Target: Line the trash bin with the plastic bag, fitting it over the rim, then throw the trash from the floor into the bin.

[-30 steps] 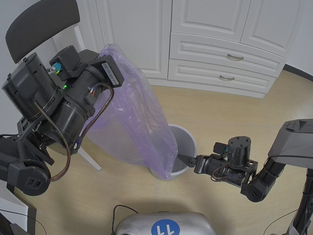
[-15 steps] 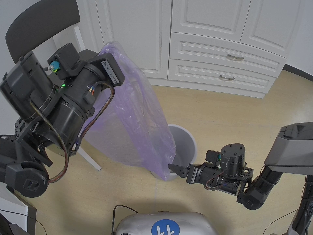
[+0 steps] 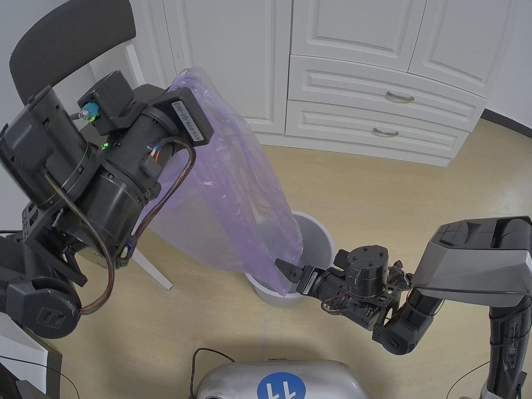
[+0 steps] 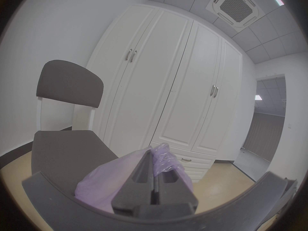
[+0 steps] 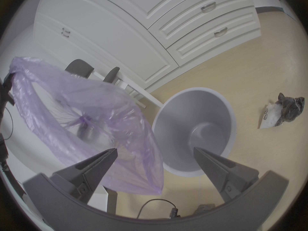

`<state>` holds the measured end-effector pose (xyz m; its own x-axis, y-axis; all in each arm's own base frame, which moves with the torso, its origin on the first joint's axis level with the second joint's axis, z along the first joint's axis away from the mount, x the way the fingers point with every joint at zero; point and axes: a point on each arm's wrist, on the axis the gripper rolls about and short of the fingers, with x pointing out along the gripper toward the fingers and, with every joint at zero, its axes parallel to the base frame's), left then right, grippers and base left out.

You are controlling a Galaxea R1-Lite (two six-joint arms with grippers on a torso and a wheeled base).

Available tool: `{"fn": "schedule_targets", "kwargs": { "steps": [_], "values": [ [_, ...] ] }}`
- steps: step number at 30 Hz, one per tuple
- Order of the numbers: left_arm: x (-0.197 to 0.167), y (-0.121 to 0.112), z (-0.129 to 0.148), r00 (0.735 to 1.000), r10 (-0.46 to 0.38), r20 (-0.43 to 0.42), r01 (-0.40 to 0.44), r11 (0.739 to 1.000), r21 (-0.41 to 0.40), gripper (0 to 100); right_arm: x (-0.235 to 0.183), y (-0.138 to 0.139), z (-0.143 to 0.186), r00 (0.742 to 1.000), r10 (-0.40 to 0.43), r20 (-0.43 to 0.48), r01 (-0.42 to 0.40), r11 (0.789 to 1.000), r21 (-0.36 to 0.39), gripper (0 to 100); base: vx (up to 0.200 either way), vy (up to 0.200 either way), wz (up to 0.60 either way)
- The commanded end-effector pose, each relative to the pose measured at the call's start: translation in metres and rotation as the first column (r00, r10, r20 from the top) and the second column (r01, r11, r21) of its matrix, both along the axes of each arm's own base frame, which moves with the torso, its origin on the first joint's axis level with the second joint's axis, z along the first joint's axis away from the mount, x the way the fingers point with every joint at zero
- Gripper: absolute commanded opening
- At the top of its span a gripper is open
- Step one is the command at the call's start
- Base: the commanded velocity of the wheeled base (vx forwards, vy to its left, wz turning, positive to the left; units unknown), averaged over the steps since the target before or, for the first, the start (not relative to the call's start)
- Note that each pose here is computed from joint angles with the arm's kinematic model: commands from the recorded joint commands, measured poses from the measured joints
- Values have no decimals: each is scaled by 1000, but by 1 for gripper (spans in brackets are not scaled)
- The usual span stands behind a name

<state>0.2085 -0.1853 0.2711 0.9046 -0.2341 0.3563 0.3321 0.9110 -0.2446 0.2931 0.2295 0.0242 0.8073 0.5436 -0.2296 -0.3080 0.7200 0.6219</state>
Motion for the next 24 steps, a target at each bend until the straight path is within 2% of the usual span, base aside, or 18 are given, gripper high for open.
{"fn": "schedule_targets", "kwargs": {
  "steps": [1, 4, 7, 24],
  "values": [
    [-2, -1, 1, 1000, -6, 1, 6, 1000, -2, 0, 9, 4, -2, 1000, -31, 2, 31, 999, 32, 100, 0, 0, 0],
    [-4, -1, 2, 1000, -11, 6, 11, 1000, -6, 0, 16, 7, 0, 997, -75, 6, 74, 995, 73, 100, 0, 0, 0],
    [-6, -1, 3, 1000, -14, 7, 14, 1000, -7, 0, 19, 7, 1, 996, -88, 10, 87, 993, 81, 100, 0, 0, 0],
    [-16, -5, 6, 999, -50, 13, 50, 999, -16, 0, 11, 21, -16, 998, -51, 47, 45, 992, 117, 100, 0, 0, 0]
  ]
}}
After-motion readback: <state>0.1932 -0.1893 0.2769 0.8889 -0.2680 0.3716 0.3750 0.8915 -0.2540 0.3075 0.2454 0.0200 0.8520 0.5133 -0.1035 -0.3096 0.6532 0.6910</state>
